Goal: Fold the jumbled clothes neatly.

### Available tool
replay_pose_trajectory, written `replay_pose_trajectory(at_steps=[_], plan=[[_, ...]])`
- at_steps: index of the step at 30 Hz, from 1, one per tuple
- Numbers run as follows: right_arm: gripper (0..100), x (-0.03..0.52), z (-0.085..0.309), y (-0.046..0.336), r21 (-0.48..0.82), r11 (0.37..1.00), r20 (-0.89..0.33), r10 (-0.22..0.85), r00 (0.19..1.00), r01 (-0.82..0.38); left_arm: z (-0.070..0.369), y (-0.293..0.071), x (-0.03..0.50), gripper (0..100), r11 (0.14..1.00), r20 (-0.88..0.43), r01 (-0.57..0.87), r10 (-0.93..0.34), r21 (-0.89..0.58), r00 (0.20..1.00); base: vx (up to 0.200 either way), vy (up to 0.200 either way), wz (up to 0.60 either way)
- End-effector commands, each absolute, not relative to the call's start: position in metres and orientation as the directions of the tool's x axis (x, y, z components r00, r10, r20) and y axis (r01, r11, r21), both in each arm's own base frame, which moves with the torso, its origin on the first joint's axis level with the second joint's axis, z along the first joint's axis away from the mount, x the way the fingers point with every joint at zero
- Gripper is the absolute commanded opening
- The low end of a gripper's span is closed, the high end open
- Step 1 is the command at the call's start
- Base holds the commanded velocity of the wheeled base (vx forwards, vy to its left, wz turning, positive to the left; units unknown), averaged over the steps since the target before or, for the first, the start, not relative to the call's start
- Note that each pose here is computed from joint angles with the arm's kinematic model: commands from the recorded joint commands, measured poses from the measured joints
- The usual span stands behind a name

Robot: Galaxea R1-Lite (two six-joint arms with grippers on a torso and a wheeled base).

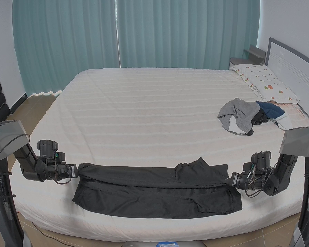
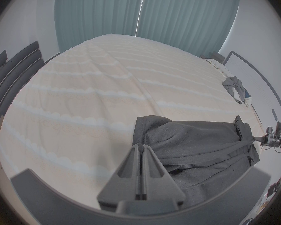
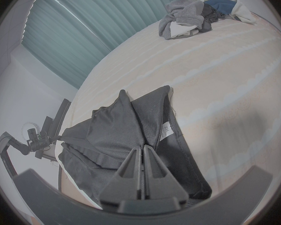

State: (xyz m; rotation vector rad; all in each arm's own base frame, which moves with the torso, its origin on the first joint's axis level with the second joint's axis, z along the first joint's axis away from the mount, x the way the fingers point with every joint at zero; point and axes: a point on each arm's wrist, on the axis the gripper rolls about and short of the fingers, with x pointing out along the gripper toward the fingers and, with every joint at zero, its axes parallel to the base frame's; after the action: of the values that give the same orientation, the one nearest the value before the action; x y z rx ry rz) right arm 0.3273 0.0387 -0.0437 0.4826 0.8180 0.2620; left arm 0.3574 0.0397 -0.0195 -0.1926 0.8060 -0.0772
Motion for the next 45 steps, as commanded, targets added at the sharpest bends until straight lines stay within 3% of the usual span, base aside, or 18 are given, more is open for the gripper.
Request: replay_pose_trajectory(at_steps=[1,12,17,20,24,39,40,45], plan=[[100,0.327,-0.048,0.039,0.507,0.861,-0.642,0.403,0.652,-0.033,-0.022,0.039,0.355,100,0.98,-0.723,-0.005,-0.144,-0.2,0.676,0.0,0.0,0.0],[100,0.333,-0.034,0.037,0.545,0.838,-0.595,0.408,0.692,-0.025,-0.012,0.039,0.356,100,0.978,-0.709,-0.005,-0.146,-0.207,0.69,0.0,0.0,0.0],[100,0.347,-0.022,0.04,0.665,0.744,-0.544,0.416,0.729,0.071,-0.003,0.032,0.369,100,0.956,-0.67,-0.051,-0.165,-0.29,0.724,0.0,0.0,0.0],[100,0.352,-0.028,0.039,0.7,0.702,-0.546,0.411,0.73,0.128,0.007,0.022,0.387,100,0.9,-0.624,-0.127,-0.182,-0.417,0.76,0.0,0.0,0.0],[100,0.353,-0.034,0.038,0.707,0.693,-0.549,0.411,0.728,0.142,-0.003,0.015,0.403,100,0.861,-0.615,-0.17,-0.192,-0.48,0.765,0.0,0.0,0.0],[100,0.355,-0.042,0.039,0.714,0.692,-0.511,0.409,0.756,0.109,-0.039,0.007,0.421,100,0.877,-0.65,-0.235,-0.11,-0.42,0.752,0.0,0.0,0.0],[100,0.355,-0.042,0.039,0.714,0.692,-0.511,0.409,0.756,0.109,-0.04,0.008,0.422,0,0.876,-0.65,-0.237,-0.107,-0.419,0.752,0.0,0.0,0.0],[100,0.354,-0.042,0.039,0.714,0.692,-0.512,0.41,0.755,0.109,-0.039,0.009,0.421,0,0.877,-0.652,-0.244,-0.099,-0.414,0.752,0.0,0.0,0.0]])
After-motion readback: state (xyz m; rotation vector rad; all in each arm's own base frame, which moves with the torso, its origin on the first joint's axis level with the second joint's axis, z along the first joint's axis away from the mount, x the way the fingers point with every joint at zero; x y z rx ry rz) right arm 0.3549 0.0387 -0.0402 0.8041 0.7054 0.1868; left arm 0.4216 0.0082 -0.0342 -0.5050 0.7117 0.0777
